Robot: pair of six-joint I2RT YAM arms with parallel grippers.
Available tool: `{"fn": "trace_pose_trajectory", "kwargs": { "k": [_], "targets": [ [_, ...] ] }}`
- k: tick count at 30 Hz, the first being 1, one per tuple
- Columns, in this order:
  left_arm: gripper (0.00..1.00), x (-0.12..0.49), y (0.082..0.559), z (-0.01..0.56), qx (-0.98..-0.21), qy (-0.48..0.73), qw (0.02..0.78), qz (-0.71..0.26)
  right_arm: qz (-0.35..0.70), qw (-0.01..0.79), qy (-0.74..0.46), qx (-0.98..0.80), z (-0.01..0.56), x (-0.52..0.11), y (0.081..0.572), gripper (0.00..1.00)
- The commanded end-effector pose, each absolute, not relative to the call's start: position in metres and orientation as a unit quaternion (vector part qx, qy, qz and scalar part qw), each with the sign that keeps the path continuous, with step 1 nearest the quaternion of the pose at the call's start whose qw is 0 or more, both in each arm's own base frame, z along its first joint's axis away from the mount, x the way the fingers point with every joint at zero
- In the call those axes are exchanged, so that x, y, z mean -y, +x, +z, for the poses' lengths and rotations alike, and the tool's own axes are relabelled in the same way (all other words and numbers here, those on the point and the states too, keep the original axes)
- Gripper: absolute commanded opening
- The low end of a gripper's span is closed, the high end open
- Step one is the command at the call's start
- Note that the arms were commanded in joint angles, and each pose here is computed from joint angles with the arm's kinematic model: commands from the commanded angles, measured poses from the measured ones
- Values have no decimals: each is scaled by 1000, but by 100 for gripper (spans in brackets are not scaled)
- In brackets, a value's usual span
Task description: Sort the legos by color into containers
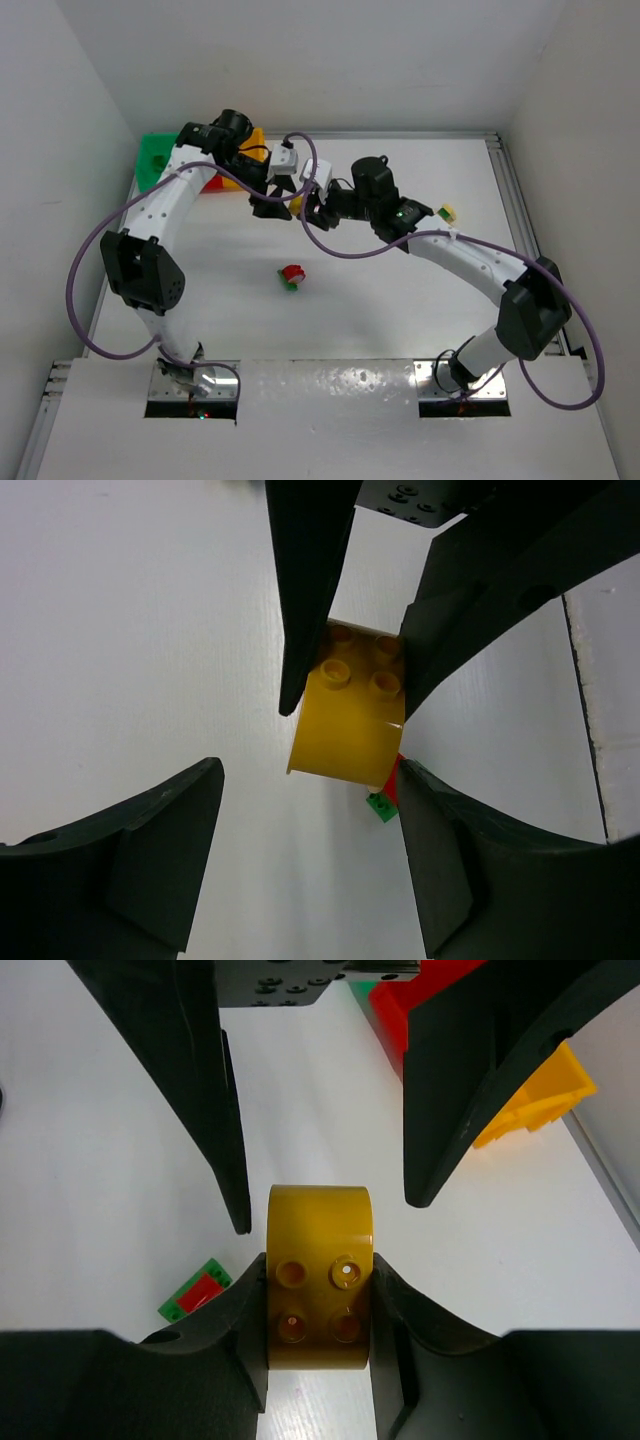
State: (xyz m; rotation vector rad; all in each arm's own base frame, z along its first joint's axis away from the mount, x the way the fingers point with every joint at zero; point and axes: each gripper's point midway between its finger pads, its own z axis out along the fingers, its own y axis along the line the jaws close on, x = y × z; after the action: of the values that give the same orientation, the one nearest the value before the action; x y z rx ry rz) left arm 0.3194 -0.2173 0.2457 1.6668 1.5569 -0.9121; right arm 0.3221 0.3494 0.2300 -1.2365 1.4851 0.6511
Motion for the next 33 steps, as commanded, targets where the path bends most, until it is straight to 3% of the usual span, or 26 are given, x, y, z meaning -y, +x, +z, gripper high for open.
{"fn": "trace_pose_trajectory", "kwargs": {
  "k": [1, 12, 20, 21, 24, 28, 29, 30, 32, 33],
  "targets": [
    [67, 226, 310, 270, -554, 657, 365, -359, 265, 545, -522, -601, 244, -350, 320, 0],
    [63, 236, 313, 264, -566, 632, 365, -385, 285, 548, -510, -599, 246, -356, 320, 0],
    [36, 240, 308, 267, -561, 625, 362, -404, 293, 542, -505, -605, 242, -357, 318, 0],
    [22, 242, 306, 269, -557, 623, 363, -412, 294, 540, -505, -606, 241, -357, 318, 0],
    [0, 244, 302, 271, -553, 622, 362, -420, 296, 535, -501, -613, 237, -356, 317, 0],
    [0, 243, 304, 269, -558, 622, 361, -414, 292, 524, -501, -624, 229, -353, 316, 0],
    [0, 242, 305, 267, -563, 621, 358, -411, 289, 522, -502, -627, 227, -352, 316, 2],
    [0, 241, 305, 266, -564, 622, 358, -409, 287, 519, -501, -631, 225, -351, 316, 9],
    [0, 240, 306, 264, -568, 623, 357, -403, 279, 515, -497, -640, 219, -347, 316, 35],
    [0, 240, 306, 264, -568, 624, 357, -401, 275, 517, -495, -642, 218, -344, 316, 41]
  ]
}}
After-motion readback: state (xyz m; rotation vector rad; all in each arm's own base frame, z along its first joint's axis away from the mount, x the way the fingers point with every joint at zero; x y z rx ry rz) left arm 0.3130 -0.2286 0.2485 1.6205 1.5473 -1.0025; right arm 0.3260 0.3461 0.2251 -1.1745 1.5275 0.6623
